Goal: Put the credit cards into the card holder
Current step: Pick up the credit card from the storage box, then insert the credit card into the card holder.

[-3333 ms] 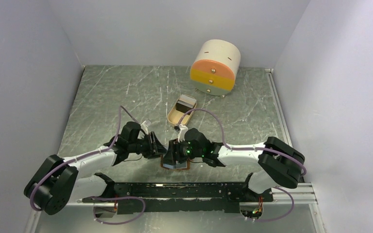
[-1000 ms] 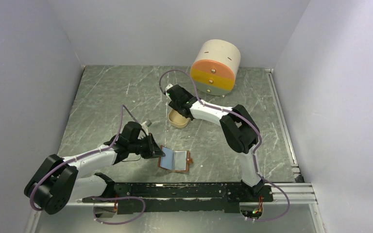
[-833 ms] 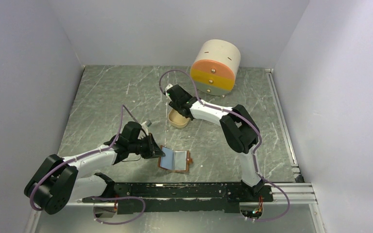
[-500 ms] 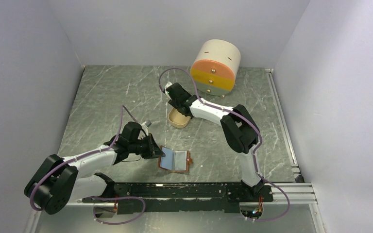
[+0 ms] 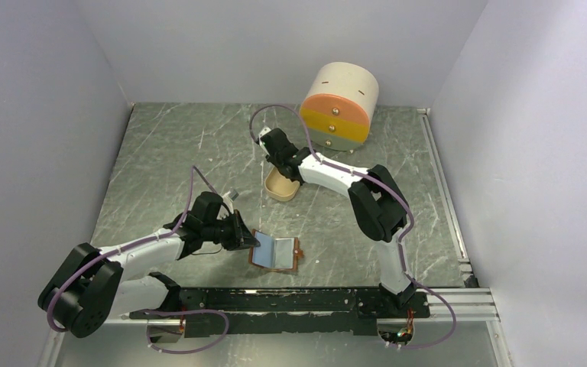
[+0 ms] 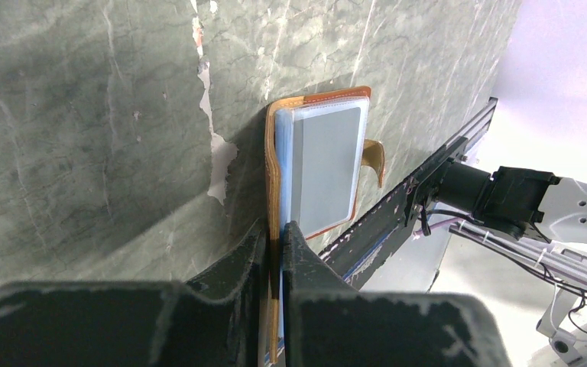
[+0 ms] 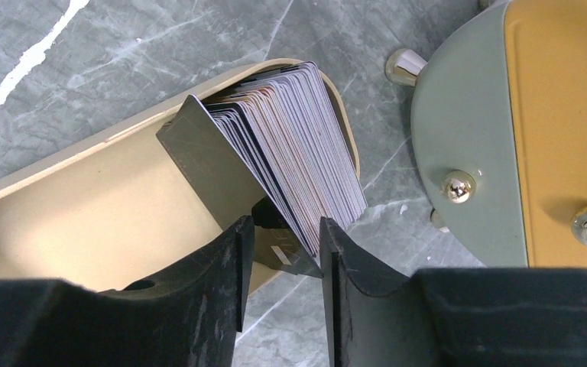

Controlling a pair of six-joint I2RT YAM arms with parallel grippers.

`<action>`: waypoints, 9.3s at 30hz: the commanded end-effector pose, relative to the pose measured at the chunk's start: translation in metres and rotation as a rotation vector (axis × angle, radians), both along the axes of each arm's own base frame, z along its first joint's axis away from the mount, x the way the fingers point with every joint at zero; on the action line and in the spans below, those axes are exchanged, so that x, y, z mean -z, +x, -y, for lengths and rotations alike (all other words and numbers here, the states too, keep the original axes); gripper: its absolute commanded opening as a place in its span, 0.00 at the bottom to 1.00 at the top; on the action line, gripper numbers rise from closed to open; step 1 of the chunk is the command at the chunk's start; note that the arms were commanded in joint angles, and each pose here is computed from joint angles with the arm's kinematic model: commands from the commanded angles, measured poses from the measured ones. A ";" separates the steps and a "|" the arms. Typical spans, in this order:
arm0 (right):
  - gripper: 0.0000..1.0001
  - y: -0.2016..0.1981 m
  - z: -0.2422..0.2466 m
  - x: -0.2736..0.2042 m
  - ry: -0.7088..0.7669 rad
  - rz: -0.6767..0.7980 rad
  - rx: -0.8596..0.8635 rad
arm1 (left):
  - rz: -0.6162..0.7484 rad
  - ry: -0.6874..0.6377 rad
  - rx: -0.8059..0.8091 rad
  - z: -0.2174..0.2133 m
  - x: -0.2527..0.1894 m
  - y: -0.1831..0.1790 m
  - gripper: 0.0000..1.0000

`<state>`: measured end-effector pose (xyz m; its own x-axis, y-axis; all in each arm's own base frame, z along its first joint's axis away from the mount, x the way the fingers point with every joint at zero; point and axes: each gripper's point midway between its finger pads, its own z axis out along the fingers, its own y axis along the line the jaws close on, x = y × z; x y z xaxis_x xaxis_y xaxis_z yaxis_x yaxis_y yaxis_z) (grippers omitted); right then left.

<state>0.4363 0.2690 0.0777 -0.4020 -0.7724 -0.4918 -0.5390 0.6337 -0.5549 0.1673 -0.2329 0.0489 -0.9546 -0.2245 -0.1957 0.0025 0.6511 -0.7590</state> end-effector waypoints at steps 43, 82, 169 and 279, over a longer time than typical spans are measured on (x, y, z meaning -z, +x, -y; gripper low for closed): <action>0.00 -0.089 -0.032 -0.074 0.430 -0.252 0.026 | -0.016 -0.092 -0.119 0.012 -0.012 0.019 0.09; 0.03 -0.245 -0.026 0.013 1.304 -0.655 0.375 | -0.061 -0.008 -0.144 -0.002 0.031 0.009 0.36; 0.40 -0.268 -0.042 0.051 1.068 -0.661 0.262 | -0.062 -0.039 -0.116 0.005 0.027 0.009 0.18; 0.28 -0.258 -0.042 0.074 1.161 -0.735 0.260 | 0.188 -0.257 -0.005 0.031 -0.051 0.015 0.22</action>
<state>0.1886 0.3212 0.0234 -0.8913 0.0860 -0.4451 -0.3013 0.6212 0.7234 0.1757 -0.2519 0.0635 -0.9296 -0.2963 -0.2191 0.0270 0.5381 -0.8424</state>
